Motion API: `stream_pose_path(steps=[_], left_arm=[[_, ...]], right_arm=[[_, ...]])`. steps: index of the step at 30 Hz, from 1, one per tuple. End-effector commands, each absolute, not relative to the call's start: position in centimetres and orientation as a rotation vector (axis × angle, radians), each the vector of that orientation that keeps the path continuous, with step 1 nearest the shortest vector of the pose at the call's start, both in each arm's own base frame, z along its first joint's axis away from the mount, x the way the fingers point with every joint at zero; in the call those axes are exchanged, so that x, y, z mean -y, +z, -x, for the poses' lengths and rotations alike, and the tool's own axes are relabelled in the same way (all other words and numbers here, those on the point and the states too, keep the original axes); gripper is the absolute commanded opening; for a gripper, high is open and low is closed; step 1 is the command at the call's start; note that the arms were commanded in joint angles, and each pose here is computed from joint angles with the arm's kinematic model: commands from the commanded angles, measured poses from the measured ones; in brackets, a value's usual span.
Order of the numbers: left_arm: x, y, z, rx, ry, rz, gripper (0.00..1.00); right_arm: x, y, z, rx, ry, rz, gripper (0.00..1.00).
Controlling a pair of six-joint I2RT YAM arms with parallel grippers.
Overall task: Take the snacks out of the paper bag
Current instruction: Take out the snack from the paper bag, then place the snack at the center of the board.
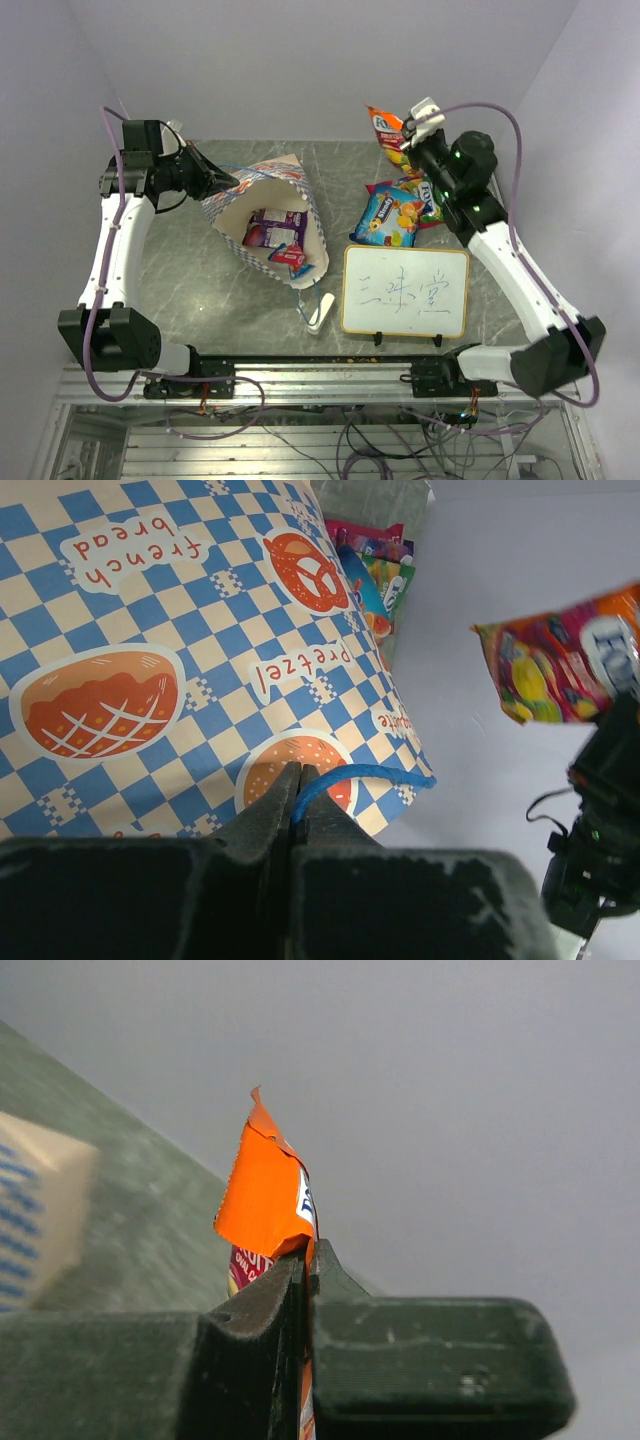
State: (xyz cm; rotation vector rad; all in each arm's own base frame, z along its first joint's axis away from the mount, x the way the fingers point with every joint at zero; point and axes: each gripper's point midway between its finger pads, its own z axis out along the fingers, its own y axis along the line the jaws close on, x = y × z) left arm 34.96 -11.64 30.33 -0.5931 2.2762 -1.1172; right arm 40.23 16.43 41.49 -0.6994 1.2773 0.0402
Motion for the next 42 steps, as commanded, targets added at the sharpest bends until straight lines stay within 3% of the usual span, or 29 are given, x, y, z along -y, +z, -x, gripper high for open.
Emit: stream_pose_path(steps=[1, 7, 16, 29, 36, 40, 42], left_arm=[[11.4, 31.8, -35.5, -2.219, -1.127, 0.572, 0.07], [11.3, 31.7, -35.8, -2.223, -1.121, 0.559, 0.07], [11.3, 31.4, -36.0, -2.228, -1.123, 0.555, 0.07], [11.1, 31.2, -36.4, -2.230, -1.131, 0.550, 0.07], [11.3, 31.4, -36.4, -2.224, -1.145, 0.543, 0.07], [11.3, 31.3, -35.9, -2.226, -1.147, 0.542, 0.07], [11.4, 31.3, -35.7, -2.226, -1.153, 0.542, 0.07]], right_arm=[[-9.1, 36.6, -45.3, -1.518, -0.268, 0.608, 0.00], [-4.8, 30.5, -47.7, -1.629, -0.520, 0.704, 0.00], [-3.4, 22.7, -49.6, -1.725, -0.709, 0.942, 0.00], [-8.9, 14.6, -48.4, -1.813, -0.562, 1.131, 0.00], [-11.5, 10.4, -47.8, -1.977, -0.369, 1.032, 0.00], [-13.0, 9.1, -47.2, -2.055, -0.252, 0.968, 0.08], [-13.1, 9.5, -47.0, -2.058, -0.240, 0.931, 0.19]])
